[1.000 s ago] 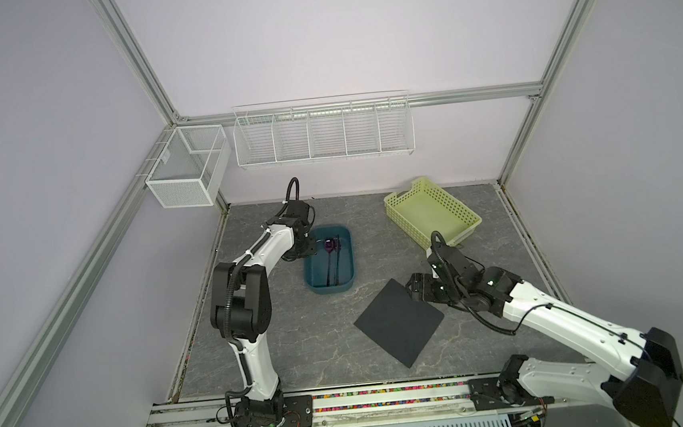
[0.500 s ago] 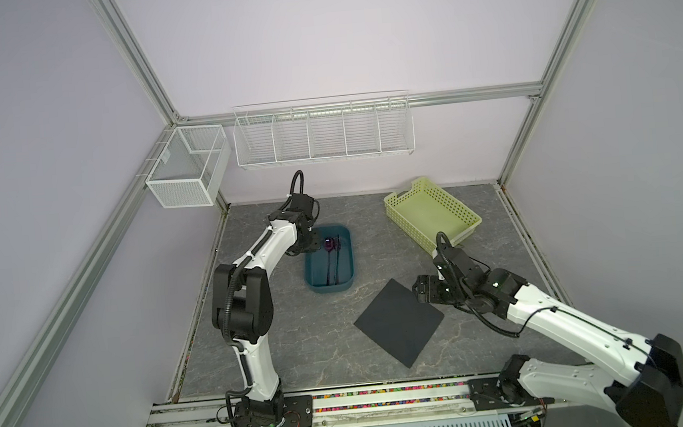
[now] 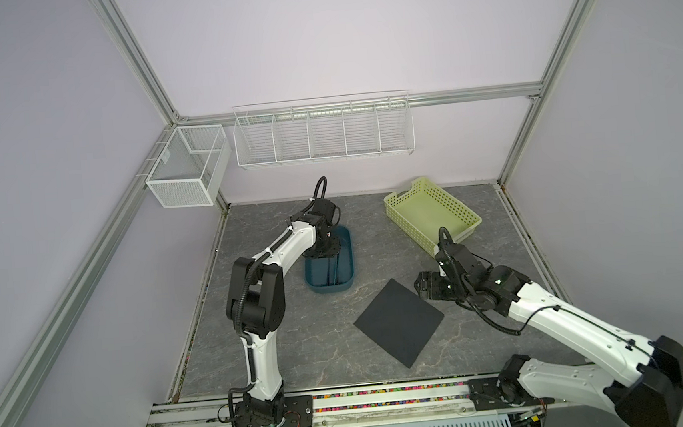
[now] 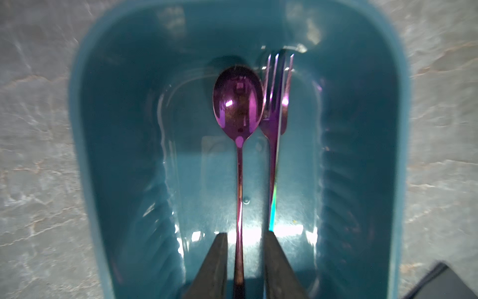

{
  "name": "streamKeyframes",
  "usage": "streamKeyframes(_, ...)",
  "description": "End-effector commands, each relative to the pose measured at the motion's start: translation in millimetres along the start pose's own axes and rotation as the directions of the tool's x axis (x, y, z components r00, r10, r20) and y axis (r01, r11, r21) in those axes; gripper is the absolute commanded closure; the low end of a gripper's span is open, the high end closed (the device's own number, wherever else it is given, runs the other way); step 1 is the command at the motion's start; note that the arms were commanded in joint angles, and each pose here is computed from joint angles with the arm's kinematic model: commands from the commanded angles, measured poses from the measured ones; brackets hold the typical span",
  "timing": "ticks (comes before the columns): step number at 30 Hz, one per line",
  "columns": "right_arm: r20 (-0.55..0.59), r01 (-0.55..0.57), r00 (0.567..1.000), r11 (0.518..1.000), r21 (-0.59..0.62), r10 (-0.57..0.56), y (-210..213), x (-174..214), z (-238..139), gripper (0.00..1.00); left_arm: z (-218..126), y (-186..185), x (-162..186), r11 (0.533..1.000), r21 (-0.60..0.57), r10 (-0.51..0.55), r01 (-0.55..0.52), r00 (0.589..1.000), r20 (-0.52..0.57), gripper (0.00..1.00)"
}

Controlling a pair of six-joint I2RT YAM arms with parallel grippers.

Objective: Place the utensils on the paper napkin and roll it up
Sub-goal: 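Lower the left gripper over the purple spoon while the right gripper withdraws, then close the left gripper on the purple spoon handle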

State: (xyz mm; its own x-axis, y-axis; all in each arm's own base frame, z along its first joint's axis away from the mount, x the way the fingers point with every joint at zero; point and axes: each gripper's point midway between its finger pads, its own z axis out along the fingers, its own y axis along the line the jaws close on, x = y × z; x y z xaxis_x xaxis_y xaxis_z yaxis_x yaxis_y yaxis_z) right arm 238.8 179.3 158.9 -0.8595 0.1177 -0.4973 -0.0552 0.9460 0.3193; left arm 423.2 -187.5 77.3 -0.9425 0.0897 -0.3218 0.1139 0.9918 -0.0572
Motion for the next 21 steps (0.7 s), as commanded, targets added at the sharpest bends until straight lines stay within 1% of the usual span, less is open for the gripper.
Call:
streamKeyframes(1,0.02,-0.003,1.0,1.0,0.012,0.002,-4,-4,-2,0.13,7,-2,2,0.999,0.008,-0.032,0.032,0.999,-0.021,0.75)
streamKeyframes(9,0.021,0.001,1.0,1.0,0.019,-0.001,-6,-4,0,0.12,26,-6,3,0.999,0.011,-0.037,0.038,0.998,-0.053,0.8)
streamKeyframes(21,0.011,0.004,1.0,1.0,0.025,-0.004,-8,-1,3,0.12,53,-2,5,0.999,-0.03,-0.027,0.025,0.995,-0.092,0.82)
